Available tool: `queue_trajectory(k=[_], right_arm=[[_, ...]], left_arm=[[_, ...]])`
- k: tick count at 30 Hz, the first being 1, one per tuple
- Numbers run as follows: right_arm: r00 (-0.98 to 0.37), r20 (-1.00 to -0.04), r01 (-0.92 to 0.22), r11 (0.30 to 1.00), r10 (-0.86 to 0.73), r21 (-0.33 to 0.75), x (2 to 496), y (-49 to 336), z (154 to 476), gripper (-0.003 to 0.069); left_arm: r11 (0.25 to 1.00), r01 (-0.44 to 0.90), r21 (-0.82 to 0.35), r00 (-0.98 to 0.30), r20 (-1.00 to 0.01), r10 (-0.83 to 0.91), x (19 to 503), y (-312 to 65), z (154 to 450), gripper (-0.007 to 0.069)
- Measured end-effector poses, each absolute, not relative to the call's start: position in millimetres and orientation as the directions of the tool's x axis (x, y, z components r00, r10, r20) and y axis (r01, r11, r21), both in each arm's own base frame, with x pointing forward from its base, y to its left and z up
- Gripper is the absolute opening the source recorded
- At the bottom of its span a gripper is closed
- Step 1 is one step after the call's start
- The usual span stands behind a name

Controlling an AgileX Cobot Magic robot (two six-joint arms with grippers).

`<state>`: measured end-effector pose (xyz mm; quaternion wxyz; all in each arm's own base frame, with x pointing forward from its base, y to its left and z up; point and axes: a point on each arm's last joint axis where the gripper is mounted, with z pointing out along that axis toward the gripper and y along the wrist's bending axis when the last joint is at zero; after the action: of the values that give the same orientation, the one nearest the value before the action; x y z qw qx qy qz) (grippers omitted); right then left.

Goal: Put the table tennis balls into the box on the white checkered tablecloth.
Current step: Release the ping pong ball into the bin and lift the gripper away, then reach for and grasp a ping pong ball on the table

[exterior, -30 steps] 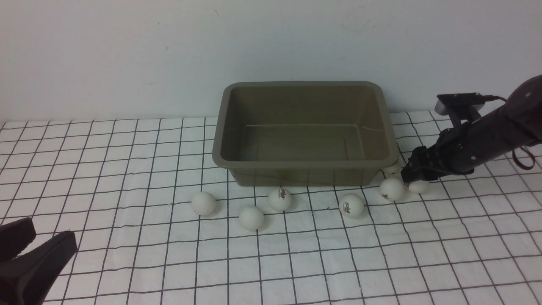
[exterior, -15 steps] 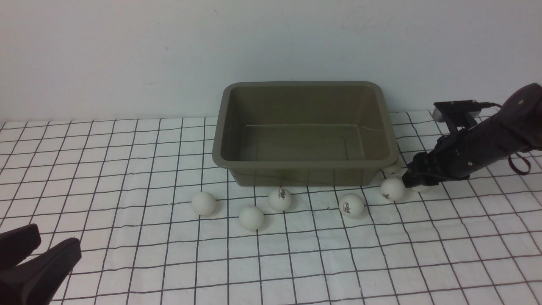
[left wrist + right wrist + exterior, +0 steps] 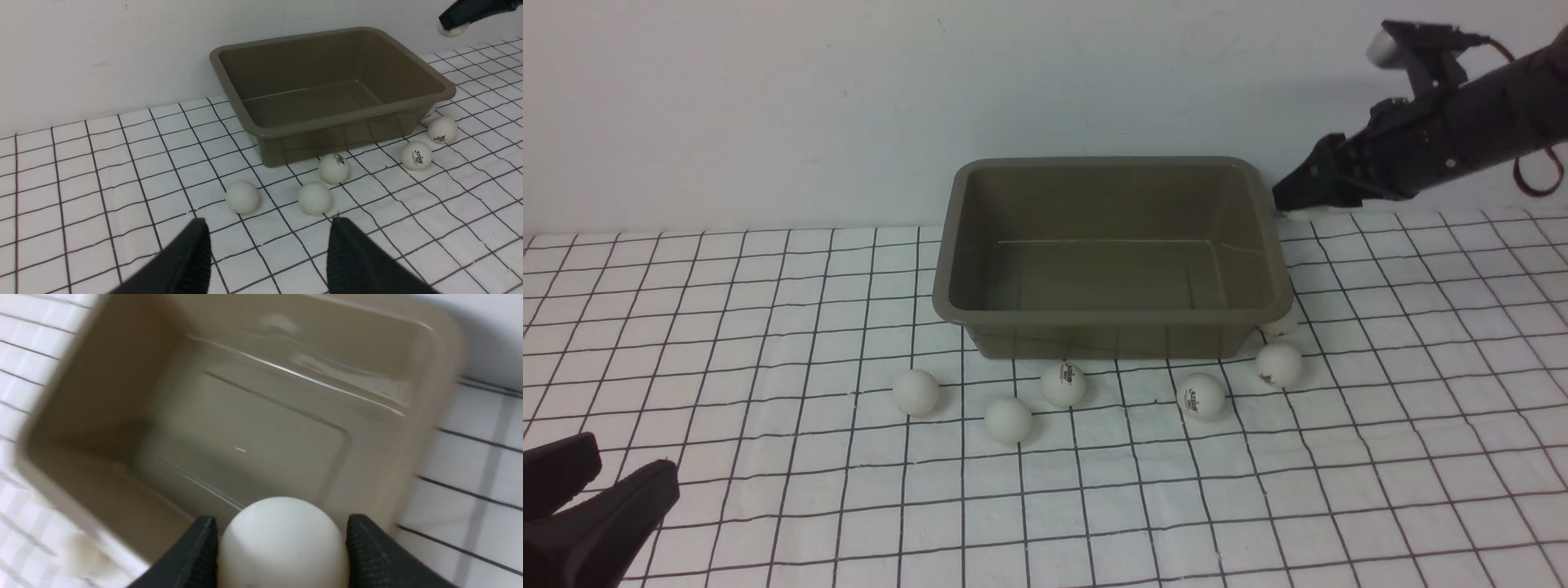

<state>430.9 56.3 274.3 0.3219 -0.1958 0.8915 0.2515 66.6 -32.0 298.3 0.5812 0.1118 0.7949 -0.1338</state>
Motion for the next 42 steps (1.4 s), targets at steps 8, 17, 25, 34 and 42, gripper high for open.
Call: queue_trajectory(k=[8,17,25,34,42], right_arm=[[-0.722,-0.619,-0.607,0.713,-0.310,0.351,436.1,92.7,237.4,0.0361],[-0.680,-0.651,-0.632,0.720,-0.338,0.287,442.7,96.4,231.7,0.0516],[-0.632,-0.713,-0.614,0.757,-0.303,0.222,448.7,61.8,262.9,0.0559],[-0.648,-0.683,-0.590,0.789,-0.336,0.171,446.0,8.2,269.4,0.0547],[-0.633,-0.599,-0.683,0.718,-0.490,0.134,433.9,-7.1,262.2,0.0547]], left_arm=[[0.940,0.333,-0.071,-0.303,-0.952,0.036,66.5,-31.5,297.6,0.0356],[0.938,0.341,-0.068,-0.318,-0.947,0.047,65.8,-32.1,296.0,0.0356],[0.937,0.342,-0.067,-0.319,-0.946,0.049,65.7,-32.1,295.8,0.0356],[0.937,0.343,-0.065,-0.322,-0.945,0.053,65.6,-32.2,295.5,0.0356],[0.939,0.339,-0.048,-0.323,-0.944,0.068,65.7,-31.3,294.9,0.0356]])
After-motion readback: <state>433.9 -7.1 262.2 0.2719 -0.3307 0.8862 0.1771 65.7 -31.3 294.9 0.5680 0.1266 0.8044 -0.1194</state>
